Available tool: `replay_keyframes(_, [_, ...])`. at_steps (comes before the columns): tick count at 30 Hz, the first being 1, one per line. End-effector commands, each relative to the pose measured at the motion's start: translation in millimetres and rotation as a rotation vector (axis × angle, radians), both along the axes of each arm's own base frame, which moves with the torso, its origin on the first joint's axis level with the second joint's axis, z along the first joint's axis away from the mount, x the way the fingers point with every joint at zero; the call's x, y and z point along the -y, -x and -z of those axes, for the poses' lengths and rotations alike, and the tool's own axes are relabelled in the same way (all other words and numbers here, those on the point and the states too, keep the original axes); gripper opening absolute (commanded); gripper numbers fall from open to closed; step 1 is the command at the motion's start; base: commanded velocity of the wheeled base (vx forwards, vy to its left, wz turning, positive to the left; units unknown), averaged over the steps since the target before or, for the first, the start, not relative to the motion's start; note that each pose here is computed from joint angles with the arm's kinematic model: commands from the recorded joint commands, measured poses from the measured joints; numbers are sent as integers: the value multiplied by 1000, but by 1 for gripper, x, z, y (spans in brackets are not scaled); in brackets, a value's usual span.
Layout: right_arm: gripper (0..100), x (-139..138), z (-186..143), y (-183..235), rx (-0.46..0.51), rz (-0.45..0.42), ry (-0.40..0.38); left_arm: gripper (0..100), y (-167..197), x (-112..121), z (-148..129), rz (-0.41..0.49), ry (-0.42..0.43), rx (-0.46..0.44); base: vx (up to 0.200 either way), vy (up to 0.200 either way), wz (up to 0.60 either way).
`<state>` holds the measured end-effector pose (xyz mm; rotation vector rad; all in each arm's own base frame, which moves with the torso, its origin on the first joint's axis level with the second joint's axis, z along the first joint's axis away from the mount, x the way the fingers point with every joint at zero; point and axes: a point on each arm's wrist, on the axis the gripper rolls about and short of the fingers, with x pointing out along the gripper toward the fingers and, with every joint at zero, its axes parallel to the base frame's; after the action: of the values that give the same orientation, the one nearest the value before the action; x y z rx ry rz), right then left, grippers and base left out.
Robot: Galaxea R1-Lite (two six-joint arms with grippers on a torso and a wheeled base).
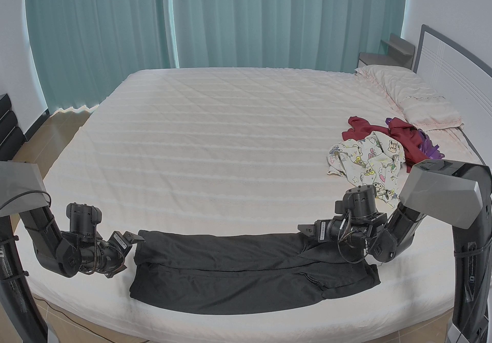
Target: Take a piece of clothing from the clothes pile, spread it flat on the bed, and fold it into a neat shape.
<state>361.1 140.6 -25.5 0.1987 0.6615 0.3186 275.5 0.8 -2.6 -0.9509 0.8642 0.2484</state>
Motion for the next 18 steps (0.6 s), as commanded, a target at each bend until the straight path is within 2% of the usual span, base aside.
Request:
replay_keyframes(1, [100, -10, 23, -8, 2, -22, 82, 100, 0, 0, 2, 0, 0, -5, 0, 0, 0])
replay_keyframes(15, [100, -10, 35, 3, -39, -49, 132, 100, 0, 1, 2, 1, -5, -5, 0, 0, 0])
replay_keyframes(16, [0, -10, 38, 5, -42, -58, 144, 100, 0, 1, 2, -1, -7, -7, 0, 0, 0])
replay_keyframes(18, [0, -10, 38, 4, -33, -58, 154, 100, 0, 1, 2, -1, -7, -7, 0, 0, 0])
